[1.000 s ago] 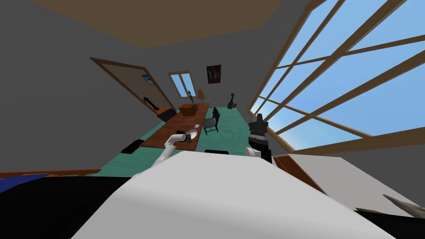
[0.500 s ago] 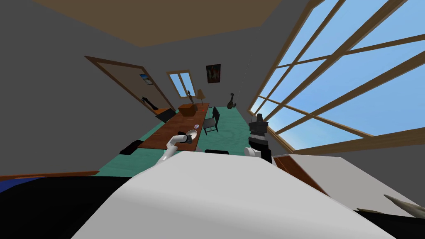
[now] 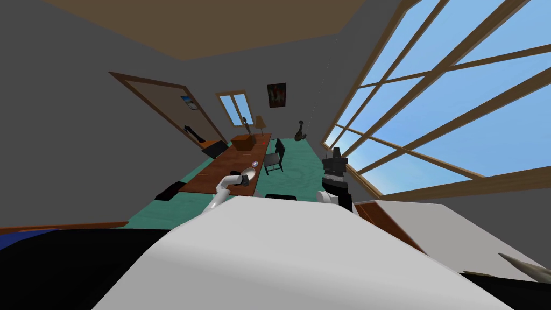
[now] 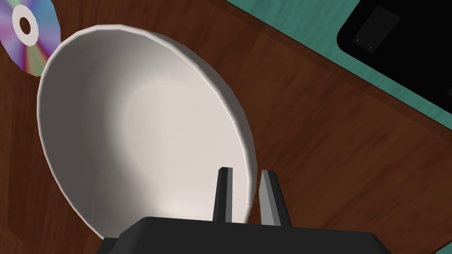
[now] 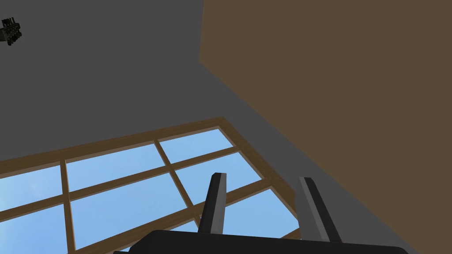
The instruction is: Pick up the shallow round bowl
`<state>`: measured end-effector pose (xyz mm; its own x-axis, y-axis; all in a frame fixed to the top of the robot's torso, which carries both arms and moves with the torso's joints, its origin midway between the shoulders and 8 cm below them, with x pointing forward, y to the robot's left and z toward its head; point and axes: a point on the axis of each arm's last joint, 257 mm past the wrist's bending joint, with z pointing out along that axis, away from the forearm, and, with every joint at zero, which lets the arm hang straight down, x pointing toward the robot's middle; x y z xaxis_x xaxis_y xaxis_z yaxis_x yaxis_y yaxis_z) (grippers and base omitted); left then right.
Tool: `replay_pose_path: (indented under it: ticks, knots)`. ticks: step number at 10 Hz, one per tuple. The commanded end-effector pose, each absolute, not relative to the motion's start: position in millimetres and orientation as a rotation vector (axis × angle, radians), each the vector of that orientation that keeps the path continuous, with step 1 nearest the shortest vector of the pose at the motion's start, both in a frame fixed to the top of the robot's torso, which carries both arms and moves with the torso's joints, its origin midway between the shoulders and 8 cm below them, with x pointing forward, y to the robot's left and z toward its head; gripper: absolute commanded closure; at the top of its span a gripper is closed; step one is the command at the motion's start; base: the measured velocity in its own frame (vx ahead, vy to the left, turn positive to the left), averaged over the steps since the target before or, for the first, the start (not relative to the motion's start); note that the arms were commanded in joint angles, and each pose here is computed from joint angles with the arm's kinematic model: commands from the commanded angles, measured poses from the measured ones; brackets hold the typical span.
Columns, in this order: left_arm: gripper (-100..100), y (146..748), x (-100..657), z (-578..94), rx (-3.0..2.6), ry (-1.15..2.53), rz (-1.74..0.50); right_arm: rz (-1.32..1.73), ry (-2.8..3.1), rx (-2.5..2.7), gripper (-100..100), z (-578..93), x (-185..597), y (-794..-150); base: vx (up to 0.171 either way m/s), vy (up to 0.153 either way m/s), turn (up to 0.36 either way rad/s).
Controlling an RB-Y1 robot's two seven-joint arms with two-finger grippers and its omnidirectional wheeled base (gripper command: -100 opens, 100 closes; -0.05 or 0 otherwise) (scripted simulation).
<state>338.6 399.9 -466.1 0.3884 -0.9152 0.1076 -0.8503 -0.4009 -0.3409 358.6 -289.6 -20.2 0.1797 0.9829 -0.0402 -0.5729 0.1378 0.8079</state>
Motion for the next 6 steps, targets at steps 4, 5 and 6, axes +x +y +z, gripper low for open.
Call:
replay_pose_path:
  ticks: [4, 5, 6]
  knots:
    - [100, 401, 340, -453, -2.413, 1.575, -0.410, 1.260, 0.680, 0.753, 0, -20, 359, -290, -0.007, -0.007, 0.011]
    - [100, 401, 340, -446, -2.412, 1.579, -0.409, 1.260, 0.680, 0.753, 0, -20, 359, -290, -0.019, -0.018, 0.024]
    - [100, 402, 340, -450, -2.411, 1.576, -0.411, 1.260, 0.680, 0.753, 0, -20, 359, -290, -0.008, -0.007, 0.006]
